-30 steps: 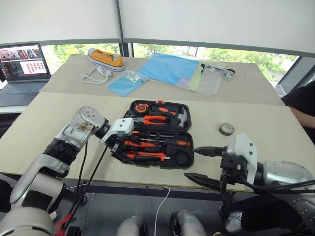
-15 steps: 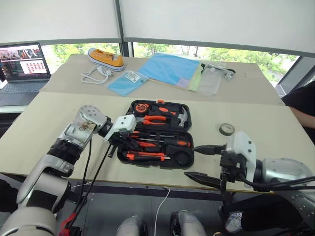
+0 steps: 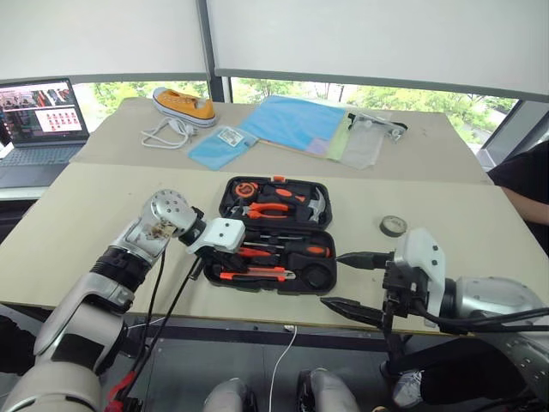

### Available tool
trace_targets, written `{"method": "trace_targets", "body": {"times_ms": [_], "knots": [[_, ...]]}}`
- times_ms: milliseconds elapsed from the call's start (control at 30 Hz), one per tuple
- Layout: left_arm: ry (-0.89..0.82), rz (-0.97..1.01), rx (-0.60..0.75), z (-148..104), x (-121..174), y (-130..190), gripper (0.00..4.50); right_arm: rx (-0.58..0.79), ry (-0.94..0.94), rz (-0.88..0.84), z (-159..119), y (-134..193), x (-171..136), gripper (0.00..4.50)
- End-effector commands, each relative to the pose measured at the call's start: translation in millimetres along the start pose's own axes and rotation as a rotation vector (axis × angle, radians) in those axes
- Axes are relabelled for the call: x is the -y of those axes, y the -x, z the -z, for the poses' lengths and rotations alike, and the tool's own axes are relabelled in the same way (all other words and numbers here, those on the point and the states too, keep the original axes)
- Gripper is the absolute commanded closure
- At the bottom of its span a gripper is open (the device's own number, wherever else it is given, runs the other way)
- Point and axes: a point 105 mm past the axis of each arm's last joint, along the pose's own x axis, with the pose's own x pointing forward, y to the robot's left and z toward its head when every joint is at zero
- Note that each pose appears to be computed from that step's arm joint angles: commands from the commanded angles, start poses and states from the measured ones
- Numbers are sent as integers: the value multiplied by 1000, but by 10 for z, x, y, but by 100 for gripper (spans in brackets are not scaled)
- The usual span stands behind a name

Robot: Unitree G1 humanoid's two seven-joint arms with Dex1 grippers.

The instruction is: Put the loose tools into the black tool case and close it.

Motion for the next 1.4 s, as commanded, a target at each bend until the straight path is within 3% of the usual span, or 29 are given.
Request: {"method": "trace_targets", "body": {"times_ms": [33,133,233,433,533,600,767,1000,1133,1400], "knots": [[47,7,-26,103,39,-4,438,22,27,8,-61,18,-16,0],[110,-43,59,-19,-44,149,438,1,32,33,-29,63,32,0],[214,-119,274,-288,-101,490,370,-40,5,140,19,256,235,0],[288,-291,462,-554,-188,839,163,-140,9,303,166,528,744,0],[286,-343,523,-670,-221,845,51,-154,-1,339,232,524,1036,0],[262,-370,538,-725,-222,812,1,-186,-2,361,306,491,1240,0],[242,-412,542,-790,-200,745,1,-294,-52,488,564,388,1835,0],[214,-421,525,-771,-59,685,1,-345,-58,477,737,214,2026,0],[223,-417,517,-764,-28,657,0,-322,-53,478,773,104,2086,95],[203,-367,454,-693,50,578,0,-278,-15,474,703,154,2092,373]]}}
